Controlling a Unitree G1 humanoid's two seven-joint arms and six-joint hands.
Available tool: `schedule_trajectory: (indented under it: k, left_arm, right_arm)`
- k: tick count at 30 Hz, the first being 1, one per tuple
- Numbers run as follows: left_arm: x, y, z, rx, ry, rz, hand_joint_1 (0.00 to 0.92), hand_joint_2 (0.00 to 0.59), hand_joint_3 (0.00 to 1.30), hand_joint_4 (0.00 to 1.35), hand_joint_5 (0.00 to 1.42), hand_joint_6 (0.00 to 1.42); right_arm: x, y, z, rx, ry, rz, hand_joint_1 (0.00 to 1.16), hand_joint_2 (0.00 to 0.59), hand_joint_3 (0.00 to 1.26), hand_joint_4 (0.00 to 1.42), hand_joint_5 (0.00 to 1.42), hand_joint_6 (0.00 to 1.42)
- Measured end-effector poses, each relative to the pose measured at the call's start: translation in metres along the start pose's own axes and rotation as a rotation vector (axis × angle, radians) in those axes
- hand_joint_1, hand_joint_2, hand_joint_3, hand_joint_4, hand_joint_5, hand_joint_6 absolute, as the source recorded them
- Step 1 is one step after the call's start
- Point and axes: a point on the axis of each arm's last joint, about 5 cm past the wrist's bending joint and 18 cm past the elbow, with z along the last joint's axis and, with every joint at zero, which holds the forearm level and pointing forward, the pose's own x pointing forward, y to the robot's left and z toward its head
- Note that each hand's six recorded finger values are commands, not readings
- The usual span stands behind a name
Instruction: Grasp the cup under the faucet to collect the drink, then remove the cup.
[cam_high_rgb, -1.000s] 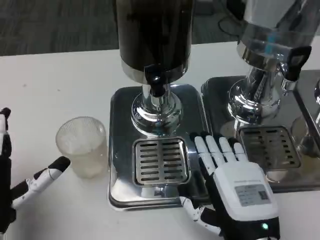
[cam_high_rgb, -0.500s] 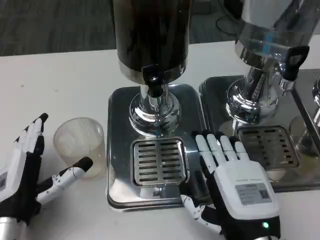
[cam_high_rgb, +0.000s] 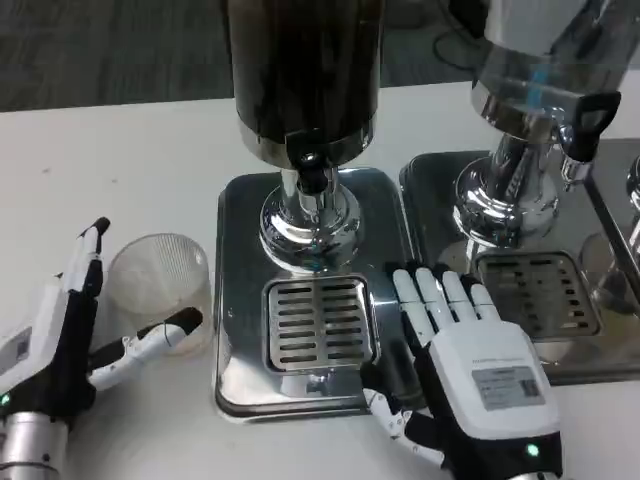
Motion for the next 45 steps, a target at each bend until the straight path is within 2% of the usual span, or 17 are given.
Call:
schedule_trajectory:
  k: [7, 17, 19, 20, 22, 23, 26, 31, 38, 45]
  left_arm:
    - [0.005, -0.007, 0.0021, -0.038, -0.014, -0.025, 0.178, 0.011, 0.00, 0.00, 0.20, 0.15]
    - [0.011, -0.008, 0.0042, -0.065, -0.040, -0.012, 0.170, 0.009, 0.00, 0.00, 0.25, 0.19]
    - [0.012, -0.008, 0.0046, -0.065, -0.043, -0.012, 0.218, 0.029, 0.01, 0.07, 0.31, 0.24]
    - [0.012, -0.009, 0.0045, -0.064, -0.043, -0.011, 0.271, 0.040, 0.03, 0.11, 0.36, 0.28]
    - [0.012, -0.009, 0.0044, -0.061, -0.044, -0.007, 0.317, 0.057, 0.09, 0.19, 0.42, 0.32]
    - [0.012, -0.010, 0.0049, -0.059, -0.050, 0.008, 0.376, 0.067, 0.15, 0.26, 0.48, 0.35]
    - [0.011, -0.011, 0.0055, -0.033, -0.068, 0.022, 0.425, 0.079, 0.25, 0.39, 0.59, 0.45]
    - [0.011, -0.014, 0.0062, 0.022, -0.118, 0.062, 0.437, 0.087, 0.34, 0.50, 0.70, 0.55]
    - [0.008, -0.015, 0.0038, 0.024, -0.121, 0.116, 0.455, 0.096, 0.42, 0.61, 0.81, 0.71]
    - [0.005, -0.017, 0.0014, 0.015, -0.116, 0.152, 0.466, 0.103, 0.46, 0.64, 0.85, 0.77]
  right_arm:
    - [-0.001, 0.0007, 0.0005, 0.002, 0.011, 0.004, 0.32, 0.411, 0.00, 0.00, 0.00, 0.03]
    - [-0.001, 0.0010, 0.0016, 0.005, 0.008, 0.005, 0.33, 0.405, 0.00, 0.00, 0.00, 0.04]
    - [-0.001, 0.0011, 0.0020, 0.007, 0.009, 0.005, 0.33, 0.403, 0.00, 0.00, 0.00, 0.05]
    - [-0.001, 0.0011, 0.0020, 0.007, 0.009, 0.005, 0.33, 0.403, 0.00, 0.00, 0.00, 0.05]
    - [-0.001, 0.0011, 0.0021, 0.007, 0.010, 0.005, 0.33, 0.403, 0.00, 0.00, 0.00, 0.05]
    - [-0.001, 0.0011, 0.0021, 0.008, 0.010, 0.004, 0.33, 0.403, 0.00, 0.00, 0.00, 0.05]
    - [-0.001, 0.0010, 0.0021, 0.009, 0.011, 0.004, 0.34, 0.403, 0.00, 0.00, 0.00, 0.06]
    - [0.000, 0.0007, 0.0023, 0.009, 0.009, 0.001, 0.34, 0.403, 0.00, 0.00, 0.00, 0.06]
    - [0.002, 0.0001, 0.0024, 0.009, 0.005, -0.004, 0.34, 0.403, 0.00, 0.00, 0.00, 0.07]
    - [0.002, -0.0003, 0.0013, 0.008, 0.006, -0.005, 0.34, 0.402, 0.00, 0.00, 0.00, 0.08]
